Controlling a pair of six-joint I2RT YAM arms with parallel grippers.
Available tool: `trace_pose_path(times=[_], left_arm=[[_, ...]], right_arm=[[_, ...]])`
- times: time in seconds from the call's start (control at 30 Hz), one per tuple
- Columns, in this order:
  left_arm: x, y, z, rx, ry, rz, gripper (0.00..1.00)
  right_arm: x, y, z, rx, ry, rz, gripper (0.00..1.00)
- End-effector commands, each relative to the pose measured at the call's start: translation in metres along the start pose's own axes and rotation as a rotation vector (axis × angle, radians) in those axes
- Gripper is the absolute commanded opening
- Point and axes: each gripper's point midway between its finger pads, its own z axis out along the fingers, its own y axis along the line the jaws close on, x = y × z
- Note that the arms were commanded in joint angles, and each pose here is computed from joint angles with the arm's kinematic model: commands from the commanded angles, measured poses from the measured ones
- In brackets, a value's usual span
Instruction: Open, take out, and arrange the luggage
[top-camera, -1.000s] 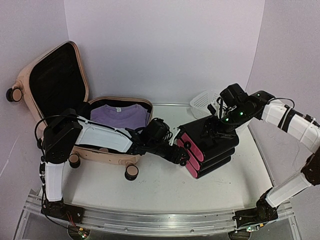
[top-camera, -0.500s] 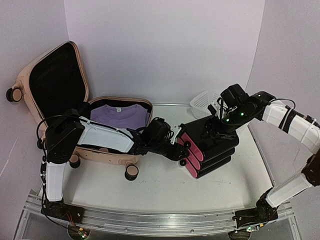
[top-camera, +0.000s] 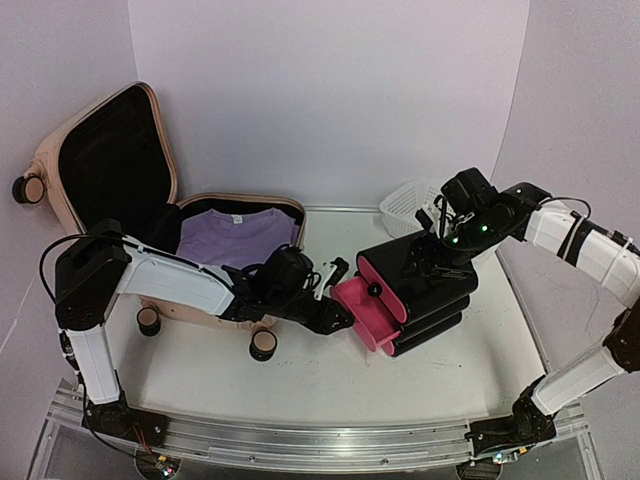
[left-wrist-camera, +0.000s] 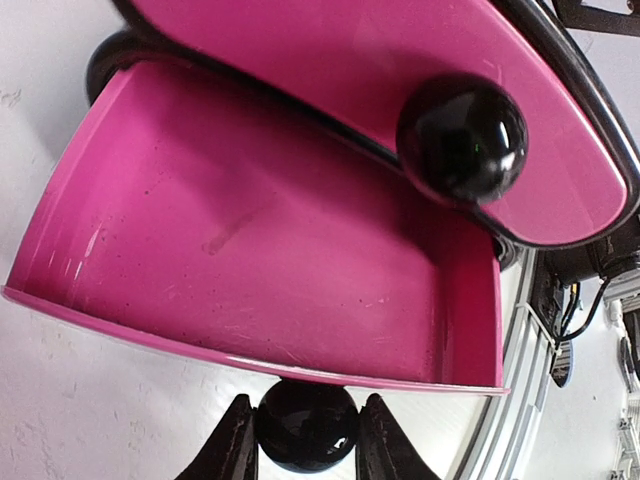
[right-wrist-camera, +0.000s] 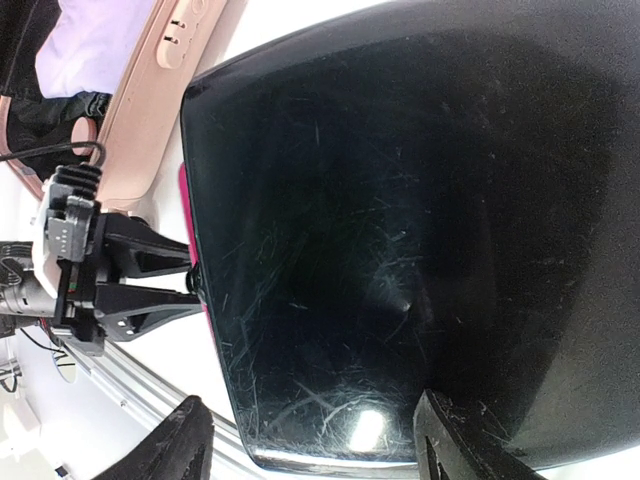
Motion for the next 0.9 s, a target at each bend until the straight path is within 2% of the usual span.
trace_pose_path(times=[0.0, 0.1, 0.23, 0.4, 0.47, 0.57, 0.73, 0.87], left_arm=[[-0.003, -0.009, -0.019, 0.023, -0.013, -0.039, 0.21], [-0.005, -0.014, -0.024, 0.043, -0.016, -0.03, 0.35], [-0.016, -0.024, -0.039, 0.063, -0.041, -0.001, 0.64], [-0.027, -0.026, -0.076, 0.025, -0.066, 0.014, 0.9], [-0.028, -0.019, -0.094, -0.01, -0.061, 0.014, 0.92], [-0.028, -0.001, -0.126, -0.109, -0.045, 0.0, 0.94], [-0.033, 0.049, -0.178, -0.29, -0.022, -0.085, 0.98], [-0.027, 0.108, -0.21, -0.432, 0.043, -0.237, 0.99]], right_arm=[[0.022, -0.014, 0.01, 0.046, 0.092, 0.033, 0.7], [0.02, -0.013, 0.009, 0.042, 0.088, 0.03, 0.7], [0.02, -0.011, 0.009, 0.036, 0.089, 0.024, 0.7], [0.019, -0.011, 0.007, 0.038, 0.088, -0.003, 0.71], [0.015, -0.01, 0.002, 0.04, 0.075, -0.014, 0.72], [0.005, -0.004, -0.011, 0.039, 0.039, -0.042, 0.78], [-0.018, -0.009, -0.029, 0.117, -0.048, -0.144, 0.98], [-0.042, -0.026, -0.03, 0.238, -0.141, -0.217, 0.98]])
